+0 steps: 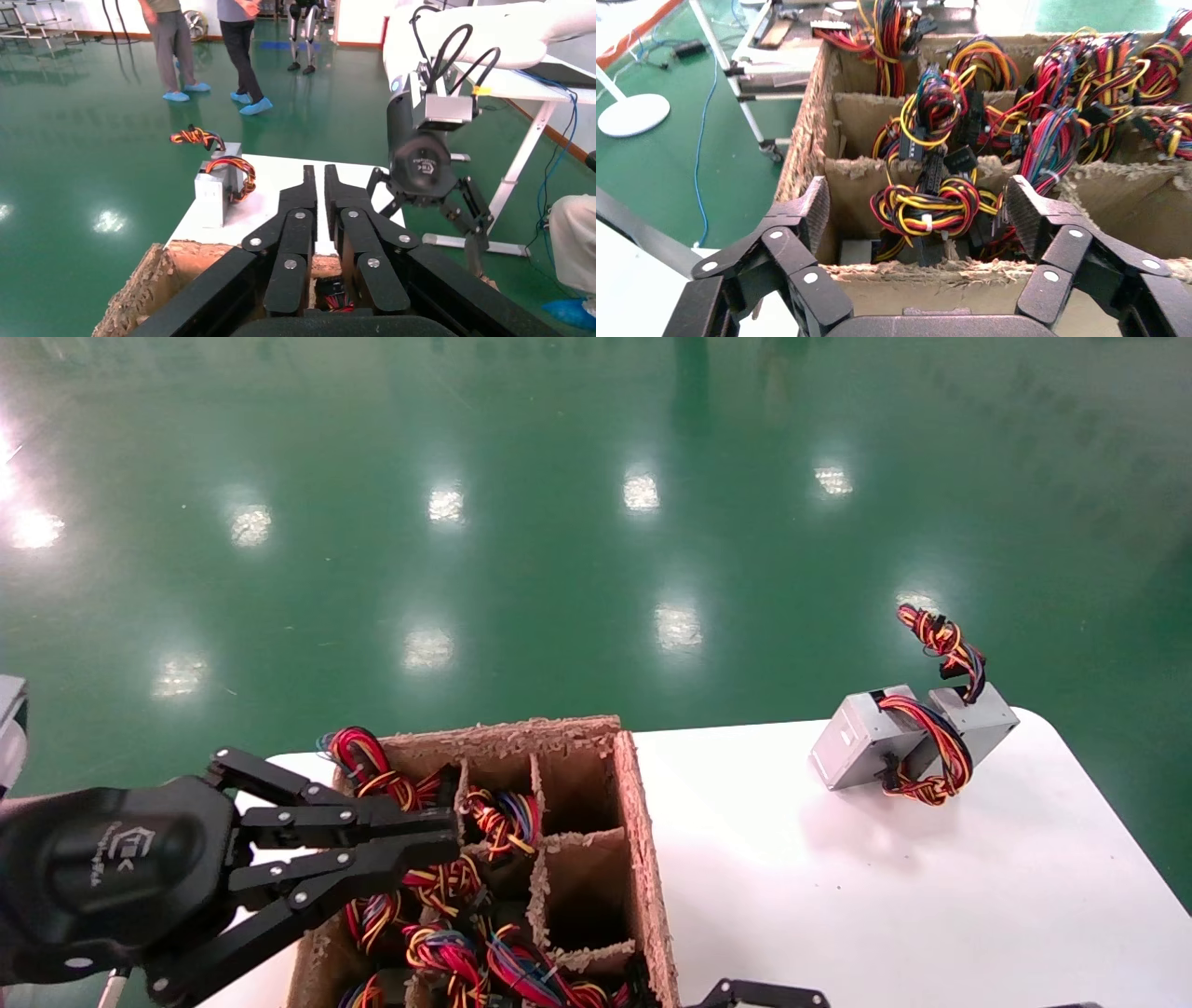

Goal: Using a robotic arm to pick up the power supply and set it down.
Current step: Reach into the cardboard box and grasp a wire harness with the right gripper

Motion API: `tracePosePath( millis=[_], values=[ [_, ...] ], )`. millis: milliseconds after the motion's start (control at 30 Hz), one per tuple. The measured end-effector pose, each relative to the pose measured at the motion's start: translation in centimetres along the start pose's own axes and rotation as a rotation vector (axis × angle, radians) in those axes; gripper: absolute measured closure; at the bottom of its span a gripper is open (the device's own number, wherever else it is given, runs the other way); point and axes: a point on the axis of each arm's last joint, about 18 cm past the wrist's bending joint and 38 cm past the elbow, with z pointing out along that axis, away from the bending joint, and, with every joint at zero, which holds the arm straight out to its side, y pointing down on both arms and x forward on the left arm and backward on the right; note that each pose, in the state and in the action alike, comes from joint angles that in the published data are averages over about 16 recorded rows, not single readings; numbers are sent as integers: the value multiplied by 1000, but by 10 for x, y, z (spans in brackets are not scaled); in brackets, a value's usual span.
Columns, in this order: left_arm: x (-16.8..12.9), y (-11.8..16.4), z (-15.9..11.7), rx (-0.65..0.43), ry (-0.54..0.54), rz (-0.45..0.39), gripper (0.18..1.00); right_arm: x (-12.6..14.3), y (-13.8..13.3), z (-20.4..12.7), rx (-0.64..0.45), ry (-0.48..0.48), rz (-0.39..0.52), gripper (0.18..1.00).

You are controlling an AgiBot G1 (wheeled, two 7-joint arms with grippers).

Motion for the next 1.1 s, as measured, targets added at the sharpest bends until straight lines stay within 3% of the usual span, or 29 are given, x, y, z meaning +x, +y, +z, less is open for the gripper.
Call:
tracePosePath(
  millis=[300,767,1100],
  values=[
    [0,0,0,0,0,0,979,2,6,13,-12,-6,-18,350],
    [0,0,0,0,0,0,993,4,14,14,-61,-6,-39,664],
    [0,0,0,0,0,0,993,5,14,12,-75,-7,-47,789]
  ],
)
